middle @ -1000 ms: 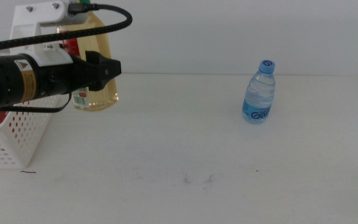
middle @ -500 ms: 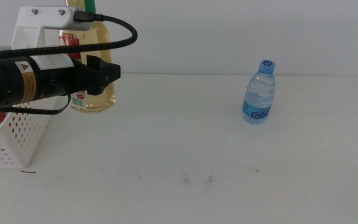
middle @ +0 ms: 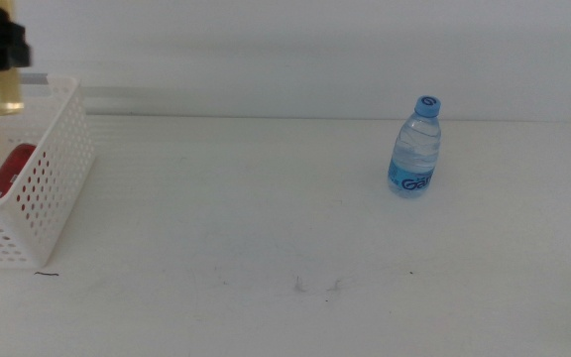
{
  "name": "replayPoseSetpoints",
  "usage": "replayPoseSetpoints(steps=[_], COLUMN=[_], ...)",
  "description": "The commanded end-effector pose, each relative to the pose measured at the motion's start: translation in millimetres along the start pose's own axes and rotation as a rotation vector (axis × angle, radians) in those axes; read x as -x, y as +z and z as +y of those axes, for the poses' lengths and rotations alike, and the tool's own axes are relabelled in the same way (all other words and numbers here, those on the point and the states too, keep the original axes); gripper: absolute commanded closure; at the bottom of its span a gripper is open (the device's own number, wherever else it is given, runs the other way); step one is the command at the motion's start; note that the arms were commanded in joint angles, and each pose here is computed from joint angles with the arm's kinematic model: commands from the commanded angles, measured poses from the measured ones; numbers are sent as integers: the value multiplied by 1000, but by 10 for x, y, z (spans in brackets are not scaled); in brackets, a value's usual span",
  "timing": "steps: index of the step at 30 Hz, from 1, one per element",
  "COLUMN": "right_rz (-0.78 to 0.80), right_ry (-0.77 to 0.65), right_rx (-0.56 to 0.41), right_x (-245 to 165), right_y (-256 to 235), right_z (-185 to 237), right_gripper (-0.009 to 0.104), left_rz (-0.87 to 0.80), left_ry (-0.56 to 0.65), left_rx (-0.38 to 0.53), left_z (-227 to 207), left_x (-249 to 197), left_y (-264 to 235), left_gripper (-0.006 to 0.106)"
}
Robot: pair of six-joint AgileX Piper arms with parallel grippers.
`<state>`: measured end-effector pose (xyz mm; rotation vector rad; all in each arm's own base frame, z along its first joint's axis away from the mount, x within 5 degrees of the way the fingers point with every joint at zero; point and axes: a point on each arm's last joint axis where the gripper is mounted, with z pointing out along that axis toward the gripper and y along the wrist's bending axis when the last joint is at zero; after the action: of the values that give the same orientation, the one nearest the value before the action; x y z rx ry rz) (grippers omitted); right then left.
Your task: Use arms to grab the bottles and put them into the dustbin to the left of the table.
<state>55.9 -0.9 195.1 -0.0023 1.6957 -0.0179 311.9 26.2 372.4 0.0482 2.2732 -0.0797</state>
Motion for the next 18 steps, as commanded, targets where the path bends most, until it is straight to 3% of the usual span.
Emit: replayPoseSetpoints(steps=[1, 6, 14, 18], right_rz=[-10, -10, -10, -10], right_ry=[-7, -7, -7, -7], right_rx=[4, 4, 4, 4], right_x=[-3, -3, -3, -3], right_y=[0, 0, 0, 0], right_z=[3, 3, 3, 3], right_gripper=[3, 3, 3, 3], left_rz=[-41, 106, 391, 465], left_ry=[6, -23, -86, -98], left_rx=[-181, -171, 46, 38], left_z=[42, 384, 827, 893], left_x=[287, 459, 227, 102], left_y=[-115, 46, 621, 878], left_gripper=[102, 102, 102, 100])
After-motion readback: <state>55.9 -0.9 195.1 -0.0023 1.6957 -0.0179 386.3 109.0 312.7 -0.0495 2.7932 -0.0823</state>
